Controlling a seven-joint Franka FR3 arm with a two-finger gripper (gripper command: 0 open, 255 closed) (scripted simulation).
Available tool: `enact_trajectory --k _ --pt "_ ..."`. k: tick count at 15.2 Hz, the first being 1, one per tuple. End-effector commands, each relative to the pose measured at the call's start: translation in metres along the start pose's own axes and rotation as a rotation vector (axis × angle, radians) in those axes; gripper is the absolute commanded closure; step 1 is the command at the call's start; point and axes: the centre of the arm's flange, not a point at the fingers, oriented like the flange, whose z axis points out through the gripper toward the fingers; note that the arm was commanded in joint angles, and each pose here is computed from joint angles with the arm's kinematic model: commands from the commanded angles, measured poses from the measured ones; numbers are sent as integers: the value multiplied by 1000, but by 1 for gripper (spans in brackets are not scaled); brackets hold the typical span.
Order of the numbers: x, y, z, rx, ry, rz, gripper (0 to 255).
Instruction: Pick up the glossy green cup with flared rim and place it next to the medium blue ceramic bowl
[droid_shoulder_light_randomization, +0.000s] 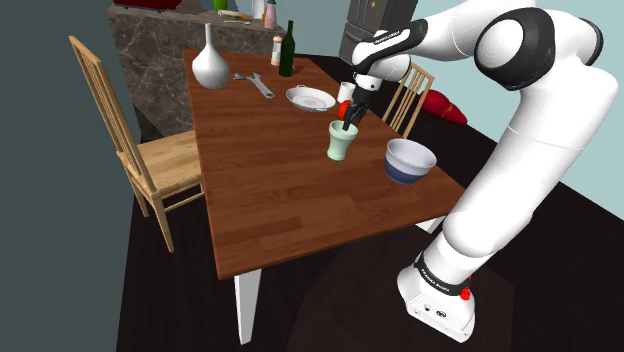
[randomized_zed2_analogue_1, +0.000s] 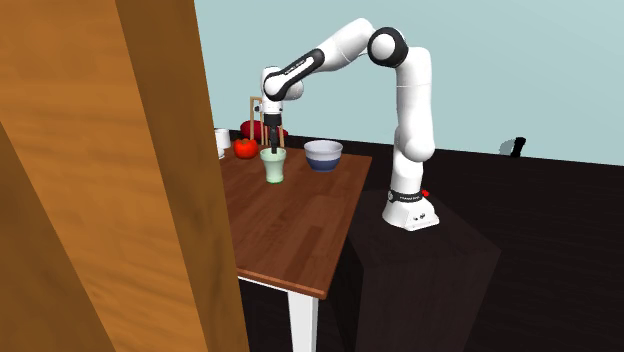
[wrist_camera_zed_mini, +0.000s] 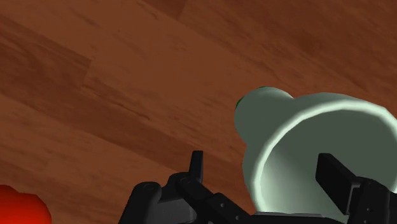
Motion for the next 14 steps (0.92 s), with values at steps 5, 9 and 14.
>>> enact_trajectory --k 5,9,14 --pt "0 0 -40 0 0 0 0" --pt "0 0 -50 0 0 0 0" --pt "0 0 -50 0 0 0 0"
